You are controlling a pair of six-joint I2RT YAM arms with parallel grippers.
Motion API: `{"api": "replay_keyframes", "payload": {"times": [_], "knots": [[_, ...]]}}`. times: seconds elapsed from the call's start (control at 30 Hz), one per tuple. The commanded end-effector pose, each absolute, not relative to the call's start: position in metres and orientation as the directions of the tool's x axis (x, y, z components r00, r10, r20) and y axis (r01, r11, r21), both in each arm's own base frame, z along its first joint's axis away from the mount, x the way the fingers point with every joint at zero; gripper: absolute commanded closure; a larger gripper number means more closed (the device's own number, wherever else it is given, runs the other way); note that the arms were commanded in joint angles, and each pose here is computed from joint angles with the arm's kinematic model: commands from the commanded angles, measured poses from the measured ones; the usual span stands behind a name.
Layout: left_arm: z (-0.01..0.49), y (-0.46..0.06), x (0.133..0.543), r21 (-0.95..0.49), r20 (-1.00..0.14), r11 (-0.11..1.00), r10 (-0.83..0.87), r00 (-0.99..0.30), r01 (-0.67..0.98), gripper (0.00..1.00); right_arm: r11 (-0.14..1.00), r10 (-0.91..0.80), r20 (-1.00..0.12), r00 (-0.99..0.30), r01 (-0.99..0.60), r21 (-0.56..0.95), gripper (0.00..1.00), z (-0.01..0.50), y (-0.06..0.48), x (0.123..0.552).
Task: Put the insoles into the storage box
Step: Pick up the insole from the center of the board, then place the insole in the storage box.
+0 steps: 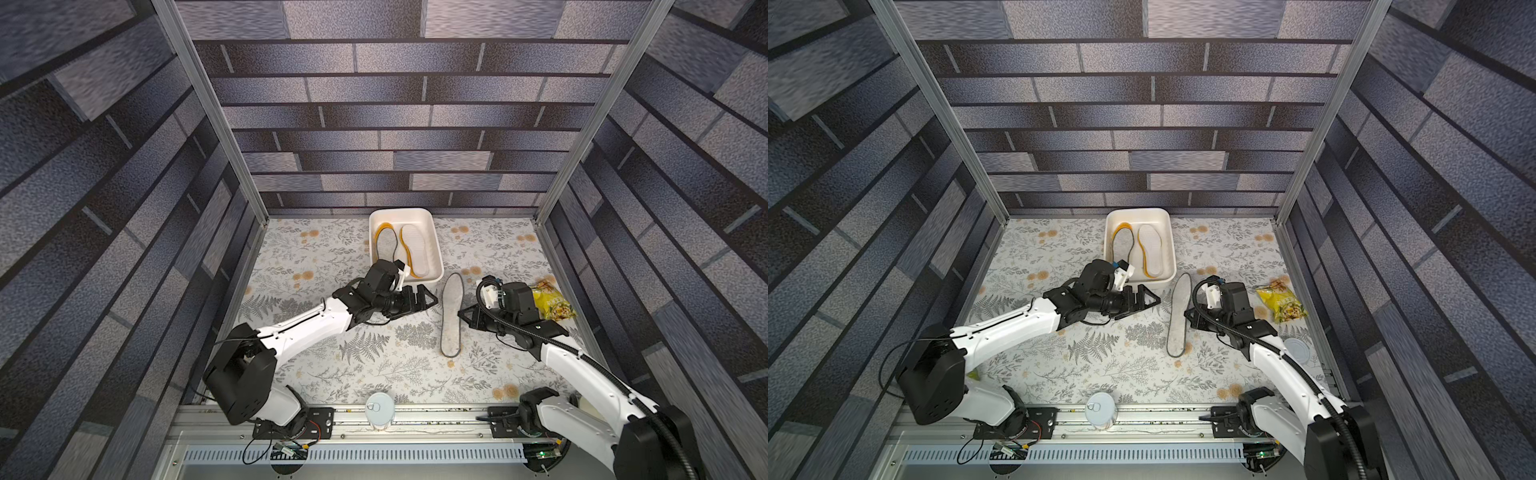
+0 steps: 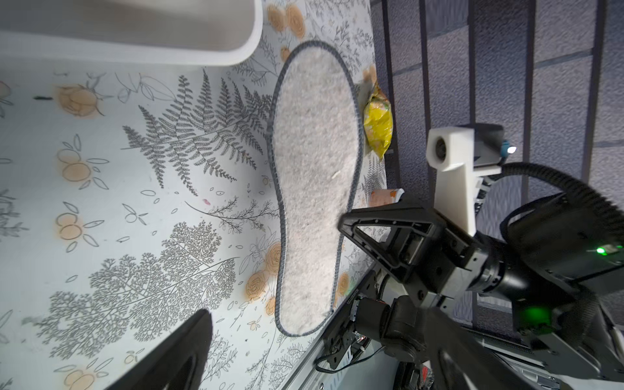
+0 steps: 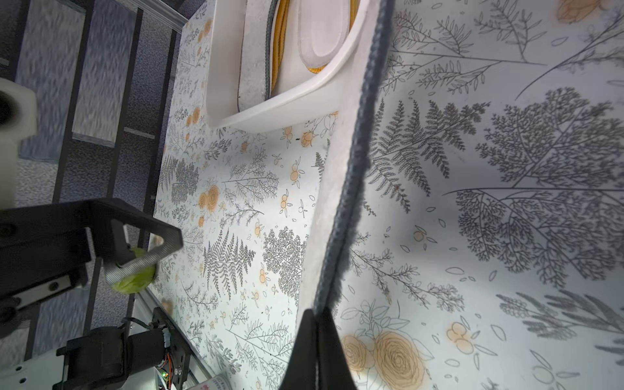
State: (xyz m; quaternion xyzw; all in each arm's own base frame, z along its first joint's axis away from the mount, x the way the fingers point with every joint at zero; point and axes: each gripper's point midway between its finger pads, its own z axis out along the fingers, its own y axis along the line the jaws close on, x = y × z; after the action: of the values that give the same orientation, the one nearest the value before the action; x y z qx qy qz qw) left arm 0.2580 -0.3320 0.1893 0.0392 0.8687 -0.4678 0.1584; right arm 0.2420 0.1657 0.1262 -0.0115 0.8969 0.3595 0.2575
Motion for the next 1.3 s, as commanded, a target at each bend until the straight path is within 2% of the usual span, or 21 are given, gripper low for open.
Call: {"api": "replay_keyframes", "payload": {"times": [0.0,0.3,0.47,0.63,0.77,1.03,1.27], "knots": [[0.182,-0.302,0.256,-0.764,-0.307,0.619,-0.099,-0.947,0.183,0.00,0.750,0.124,-0.509,-0.852,-0.255,0.610,1.00,0.151,0.164,0.239],[0.184,-0.267,0.259,-0.774,-0.301,0.620,-0.183,-0.936,0.128,0.00,0.724,0.032,-0.610,-0.792,-0.402,0.560,1.00,0.221,0.181,0.270],[0.186,-0.257,0.260,-0.785,-0.296,0.610,-0.215,-0.931,0.109,0.00,0.707,-0.009,-0.663,-0.748,-0.474,0.525,1.00,0.261,0.196,0.306],[0.190,-0.249,0.262,-0.793,-0.299,0.601,-0.237,-0.924,0.102,0.00,0.708,-0.064,-0.669,-0.741,-0.506,0.493,1.00,0.274,0.212,0.354],[0.191,-0.245,0.262,-0.797,-0.295,0.596,-0.245,-0.923,0.097,0.00,0.704,-0.101,-0.643,-0.759,-0.512,0.493,1.00,0.264,0.228,0.396],[0.188,-0.241,0.261,-0.800,-0.288,0.594,-0.257,-0.922,0.084,0.00,0.661,-0.155,-0.546,-0.823,-0.497,0.562,1.00,0.206,0.265,0.469],[0.185,-0.238,0.261,-0.798,-0.284,0.598,-0.264,-0.922,0.075,0.00,0.662,-0.172,-0.461,-0.870,-0.449,0.600,1.00,0.161,0.275,0.492]]}}
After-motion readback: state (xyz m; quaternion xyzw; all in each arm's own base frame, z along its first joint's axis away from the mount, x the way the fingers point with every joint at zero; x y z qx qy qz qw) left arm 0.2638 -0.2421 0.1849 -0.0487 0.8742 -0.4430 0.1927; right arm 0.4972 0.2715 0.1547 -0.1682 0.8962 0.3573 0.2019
